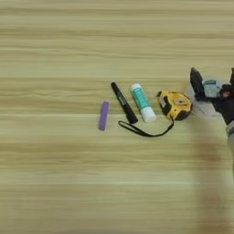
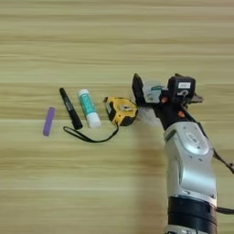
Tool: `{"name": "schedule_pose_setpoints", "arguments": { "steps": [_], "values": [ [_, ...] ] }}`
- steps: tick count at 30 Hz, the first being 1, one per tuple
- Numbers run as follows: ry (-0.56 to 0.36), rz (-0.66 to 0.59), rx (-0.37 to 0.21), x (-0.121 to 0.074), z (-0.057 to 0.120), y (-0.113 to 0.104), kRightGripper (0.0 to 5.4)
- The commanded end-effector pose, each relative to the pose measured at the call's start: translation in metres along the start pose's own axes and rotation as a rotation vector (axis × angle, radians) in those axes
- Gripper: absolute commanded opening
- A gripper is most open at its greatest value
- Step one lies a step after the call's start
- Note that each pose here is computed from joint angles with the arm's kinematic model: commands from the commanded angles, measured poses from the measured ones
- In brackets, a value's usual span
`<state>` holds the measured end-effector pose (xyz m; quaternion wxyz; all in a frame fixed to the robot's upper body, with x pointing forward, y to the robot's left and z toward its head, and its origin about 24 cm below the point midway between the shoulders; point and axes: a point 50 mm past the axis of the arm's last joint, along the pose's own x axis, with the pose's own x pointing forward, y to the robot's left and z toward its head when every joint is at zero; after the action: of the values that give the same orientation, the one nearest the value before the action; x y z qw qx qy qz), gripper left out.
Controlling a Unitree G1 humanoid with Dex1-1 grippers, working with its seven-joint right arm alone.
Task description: Move the objects on the table
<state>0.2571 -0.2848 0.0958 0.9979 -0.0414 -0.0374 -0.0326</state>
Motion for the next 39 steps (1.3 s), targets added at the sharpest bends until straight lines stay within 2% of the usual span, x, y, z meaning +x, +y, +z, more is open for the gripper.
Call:
{"name": "schedule_pose_setpoints", "arguments": {
  "steps": [1, 5, 16, 20, 28, 33, 35, 39],
  "values": [
    [-0.099, 0.037, -0.03, -0.001, 0.026, 0.008, 5.35],
    [-0.066, 0.059, -0.023, -0.009, 0.02, 0.012, 5.35],
    [0.037, 0.164, 0.09, -0.04, 0.01, 0.029, 5.35],
    [0.076, 0.179, 0.111, -0.047, 0.007, 0.032, 5.35],
    [0.133, 0.16, 0.13, -0.047, -0.01, 0.031, 5.35],
    [0.162, 0.15, 0.13, -0.043, -0.019, 0.031, 5.35],
    [0.172, 0.137, 0.109, -0.041, -0.024, 0.031, 5.35],
    [0.185, 0.134, 0.116, -0.035, -0.033, 0.032, 5.35]
  ]
}}
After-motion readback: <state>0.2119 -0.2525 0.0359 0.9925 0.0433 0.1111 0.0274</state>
